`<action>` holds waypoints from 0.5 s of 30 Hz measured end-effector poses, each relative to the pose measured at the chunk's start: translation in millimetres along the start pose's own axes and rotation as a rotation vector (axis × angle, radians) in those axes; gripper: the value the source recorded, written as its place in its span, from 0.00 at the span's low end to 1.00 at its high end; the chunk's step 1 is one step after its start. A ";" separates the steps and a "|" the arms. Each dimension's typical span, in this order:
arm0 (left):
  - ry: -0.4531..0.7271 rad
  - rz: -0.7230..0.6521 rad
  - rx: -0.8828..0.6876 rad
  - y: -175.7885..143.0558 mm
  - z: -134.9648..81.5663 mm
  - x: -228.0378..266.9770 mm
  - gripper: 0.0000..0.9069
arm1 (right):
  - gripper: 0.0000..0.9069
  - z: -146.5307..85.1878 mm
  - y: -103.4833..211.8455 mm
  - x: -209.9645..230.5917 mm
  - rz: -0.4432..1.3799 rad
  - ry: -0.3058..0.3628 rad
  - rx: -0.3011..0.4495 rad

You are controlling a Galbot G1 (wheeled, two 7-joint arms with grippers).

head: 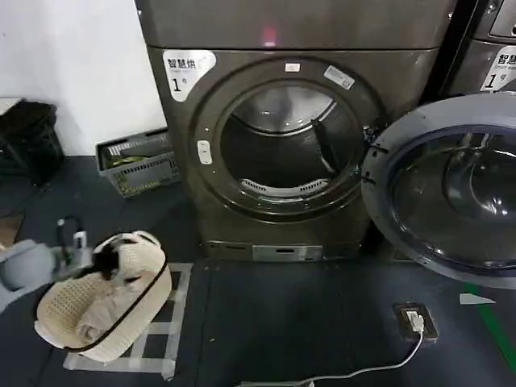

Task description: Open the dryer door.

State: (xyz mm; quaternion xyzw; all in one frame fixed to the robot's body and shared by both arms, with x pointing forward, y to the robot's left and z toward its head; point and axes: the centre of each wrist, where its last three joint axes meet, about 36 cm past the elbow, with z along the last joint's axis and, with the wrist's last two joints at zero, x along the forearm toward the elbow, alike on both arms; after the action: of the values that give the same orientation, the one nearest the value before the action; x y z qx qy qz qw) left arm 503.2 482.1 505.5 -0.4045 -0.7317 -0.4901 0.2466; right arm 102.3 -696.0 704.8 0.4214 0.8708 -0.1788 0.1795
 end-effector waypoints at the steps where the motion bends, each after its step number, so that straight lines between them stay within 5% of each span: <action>1: 0.024 0.008 0.007 -3.7 6.8 3.6 1.00 | 1.00 -0.2 0.8 -0.2 -0.001 -0.001 -0.001; 15: 0.202 0.013 0.063 -19.8 64.3 53.1 1.00 | 1.00 4.7 6.3 -0.6 -0.007 0.000 -0.014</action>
State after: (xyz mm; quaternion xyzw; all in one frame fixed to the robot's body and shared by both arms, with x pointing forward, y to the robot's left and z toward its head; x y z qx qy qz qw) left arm 459.7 555.8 509.9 -0.3497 -0.7153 -0.5038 0.3350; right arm 108.4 -694.9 700.0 0.4173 0.8734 -0.1731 0.1819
